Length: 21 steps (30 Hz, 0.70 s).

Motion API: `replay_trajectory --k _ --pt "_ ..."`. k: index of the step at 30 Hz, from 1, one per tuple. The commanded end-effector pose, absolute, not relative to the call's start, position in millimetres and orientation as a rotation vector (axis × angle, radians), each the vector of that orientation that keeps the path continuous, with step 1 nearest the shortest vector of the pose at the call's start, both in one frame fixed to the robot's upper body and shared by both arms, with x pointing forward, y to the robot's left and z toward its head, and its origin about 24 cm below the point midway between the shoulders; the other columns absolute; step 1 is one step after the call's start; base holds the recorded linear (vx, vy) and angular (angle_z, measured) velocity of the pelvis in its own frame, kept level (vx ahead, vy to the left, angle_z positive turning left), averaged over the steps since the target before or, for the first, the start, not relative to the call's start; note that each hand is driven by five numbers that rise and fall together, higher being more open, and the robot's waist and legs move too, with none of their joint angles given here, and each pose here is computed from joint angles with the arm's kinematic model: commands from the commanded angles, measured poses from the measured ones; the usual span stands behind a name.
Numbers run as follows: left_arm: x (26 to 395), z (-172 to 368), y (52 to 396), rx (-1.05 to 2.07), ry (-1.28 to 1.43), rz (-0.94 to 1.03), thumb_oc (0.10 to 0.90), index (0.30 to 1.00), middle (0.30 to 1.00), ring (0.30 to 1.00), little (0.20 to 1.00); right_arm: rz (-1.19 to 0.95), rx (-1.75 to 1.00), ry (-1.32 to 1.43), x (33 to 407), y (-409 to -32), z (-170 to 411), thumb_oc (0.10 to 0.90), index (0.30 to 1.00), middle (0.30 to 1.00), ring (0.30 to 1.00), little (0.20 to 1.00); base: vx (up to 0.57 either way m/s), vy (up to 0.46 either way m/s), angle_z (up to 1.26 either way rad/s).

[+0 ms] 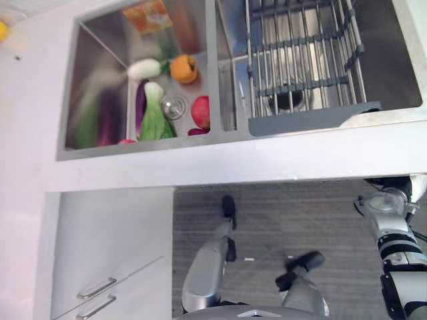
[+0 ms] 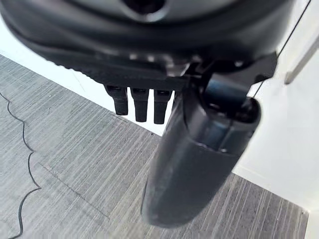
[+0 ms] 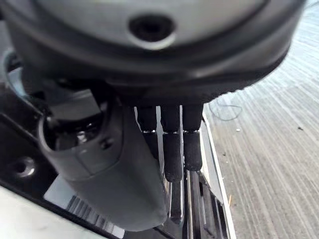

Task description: Place the dishes in the dishwasher.

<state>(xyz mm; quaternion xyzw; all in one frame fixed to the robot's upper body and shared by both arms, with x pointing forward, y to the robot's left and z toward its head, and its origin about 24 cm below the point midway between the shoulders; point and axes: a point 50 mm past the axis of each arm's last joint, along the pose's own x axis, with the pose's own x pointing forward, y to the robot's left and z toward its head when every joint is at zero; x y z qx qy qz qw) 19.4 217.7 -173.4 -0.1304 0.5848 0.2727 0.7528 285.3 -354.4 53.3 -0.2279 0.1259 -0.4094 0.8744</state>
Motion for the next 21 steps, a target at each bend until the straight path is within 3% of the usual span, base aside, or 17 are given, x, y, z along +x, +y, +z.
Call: replay_trajectory --k 1,3,5,6,9,13,14,21 --pt "15.6 -169.4 238.8 -0.151 1.306 0.556 0.8 0.9 0.9 0.9 0.9 -0.577 -0.58 -0.188 331.7 -305.0 130.5 0.8 0.9 0.9 0.9 0.9 0.02 0.013 0.08" --pt "46.3 -167.8 229.0 -0.155 1.215 0.482 0.8 0.9 0.9 0.9 0.9 -0.531 -0.391 0.258 285.2 -291.4 3.6 0.8 0.9 0.9 0.9 0.9 0.01 0.03 0.05" --pt "44.5 -167.6 230.6 -0.15 1.218 0.484 0.8 0.9 0.9 0.9 0.9 -0.529 -0.387 0.262 284.0 -290.8 1.7 0.8 0.9 0.9 0.9 0.9 -0.01 0.028 0.07" --pt "58.7 -164.7 228.7 -0.153 1.164 0.458 0.8 0.9 0.9 0.9 0.9 -0.511 -0.35 0.552 232.2 -284.6 -63.1 0.8 0.9 0.9 0.9 0.9 0.01 0.056 0.09" --pt "61.5 -164.9 225.5 -0.218 1.157 0.462 0.8 0.9 0.9 0.9 0.9 -0.513 -0.388 0.939 144.0 -283.4 -123.4 0.8 0.9 0.9 0.9 0.9 0.06 0.085 0.02" --pt "54.7 -166.5 231.0 -0.197 1.201 0.464 0.8 0.9 0.9 0.9 0.9 -0.401 -0.449 1.005 131.8 -275.1 -132.4 0.8 0.9 0.9 0.9 0.9 0.09 0.083 -0.31" --pt "39.0 -169.3 234.4 -0.169 1.281 0.452 0.8 0.9 0.9 0.9 0.9 -0.339 -0.486 1.036 123.5 -272.0 -136.6 0.8 0.9 0.9 0.9 0.9 0.08 0.065 -0.59" --pt "30.9 -170.9 236.1 -0.051 1.365 0.358 0.8 0.9 0.9 0.9 0.9 -0.349 -0.449 1.014 142.0 -274.8 -131.1 0.8 0.9 0.9 0.9 0.9 0.1 0.17 -0.49"
